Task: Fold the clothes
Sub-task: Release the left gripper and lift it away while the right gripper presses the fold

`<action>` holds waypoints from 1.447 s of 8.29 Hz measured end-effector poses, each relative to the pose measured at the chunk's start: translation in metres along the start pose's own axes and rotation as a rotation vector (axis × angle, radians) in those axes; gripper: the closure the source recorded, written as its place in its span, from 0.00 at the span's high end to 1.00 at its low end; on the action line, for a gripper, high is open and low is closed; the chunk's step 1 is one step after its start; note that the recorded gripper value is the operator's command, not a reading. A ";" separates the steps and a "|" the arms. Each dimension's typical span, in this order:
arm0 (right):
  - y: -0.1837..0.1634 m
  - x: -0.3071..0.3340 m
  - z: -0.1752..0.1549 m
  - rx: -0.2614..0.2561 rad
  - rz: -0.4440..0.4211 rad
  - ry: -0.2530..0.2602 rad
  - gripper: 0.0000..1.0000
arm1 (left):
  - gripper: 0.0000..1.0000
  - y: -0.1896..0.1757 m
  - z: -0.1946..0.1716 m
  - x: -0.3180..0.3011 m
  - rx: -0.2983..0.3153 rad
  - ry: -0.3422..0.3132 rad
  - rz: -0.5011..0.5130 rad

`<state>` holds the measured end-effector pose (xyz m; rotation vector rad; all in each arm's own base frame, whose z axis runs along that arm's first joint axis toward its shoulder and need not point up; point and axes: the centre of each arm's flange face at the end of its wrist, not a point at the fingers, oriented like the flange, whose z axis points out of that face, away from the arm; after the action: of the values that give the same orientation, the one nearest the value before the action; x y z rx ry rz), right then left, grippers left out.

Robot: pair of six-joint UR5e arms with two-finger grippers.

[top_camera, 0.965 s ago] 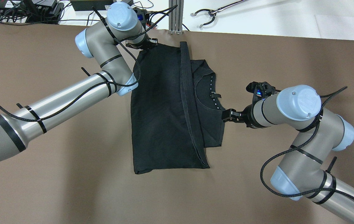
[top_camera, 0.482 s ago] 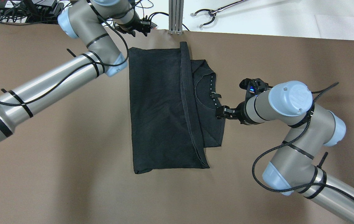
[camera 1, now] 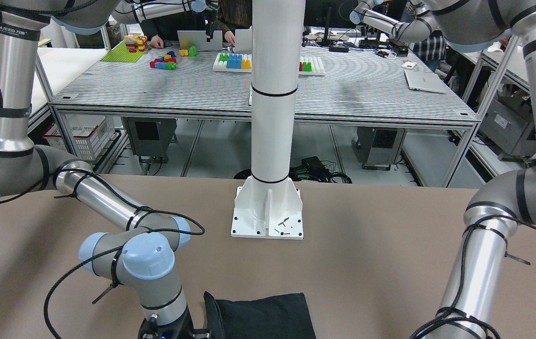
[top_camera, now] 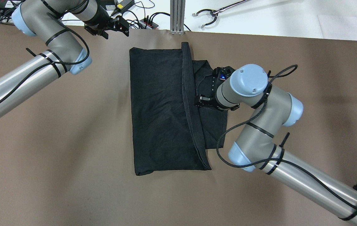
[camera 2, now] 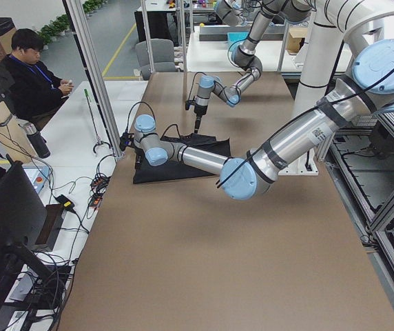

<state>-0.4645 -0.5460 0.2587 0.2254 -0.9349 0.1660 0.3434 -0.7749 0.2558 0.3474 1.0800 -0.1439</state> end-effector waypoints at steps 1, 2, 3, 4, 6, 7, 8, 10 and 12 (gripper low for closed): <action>-0.013 -0.022 0.014 0.005 -0.005 0.033 0.94 | 0.95 0.007 -0.001 -0.008 0.001 0.001 0.001; -0.018 -0.048 0.022 0.002 -0.005 0.082 0.94 | 0.95 0.010 0.000 -0.013 0.003 -0.002 0.001; -0.014 -0.070 0.028 0.001 -0.014 0.136 0.94 | 0.95 0.012 0.000 -0.016 0.003 -0.005 0.000; -0.005 -0.083 0.035 0.006 -0.037 0.180 0.94 | 0.95 0.015 0.003 -0.018 -0.001 -0.007 0.000; 0.013 -0.090 0.057 0.031 -0.111 0.259 0.94 | 0.95 0.021 0.008 -0.020 -0.009 -0.009 0.002; 0.017 -0.085 0.066 0.034 -0.156 0.292 0.94 | 0.95 0.023 0.010 -0.022 -0.012 -0.010 0.002; 0.018 -0.080 0.070 0.031 -0.188 0.317 0.94 | 0.95 0.024 0.011 -0.023 -0.014 -0.011 0.001; 0.019 -0.073 0.074 0.027 -0.242 0.346 0.94 | 0.95 0.025 0.012 -0.025 -0.015 -0.013 0.001; 0.013 -0.049 0.079 0.017 -0.302 0.371 0.94 | 0.95 0.027 0.014 -0.023 -0.018 -0.011 0.004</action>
<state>-0.5573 -0.5565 0.2656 0.3354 -0.5228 -0.0633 0.3524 -0.7557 0.2874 0.3318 1.0686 -0.1324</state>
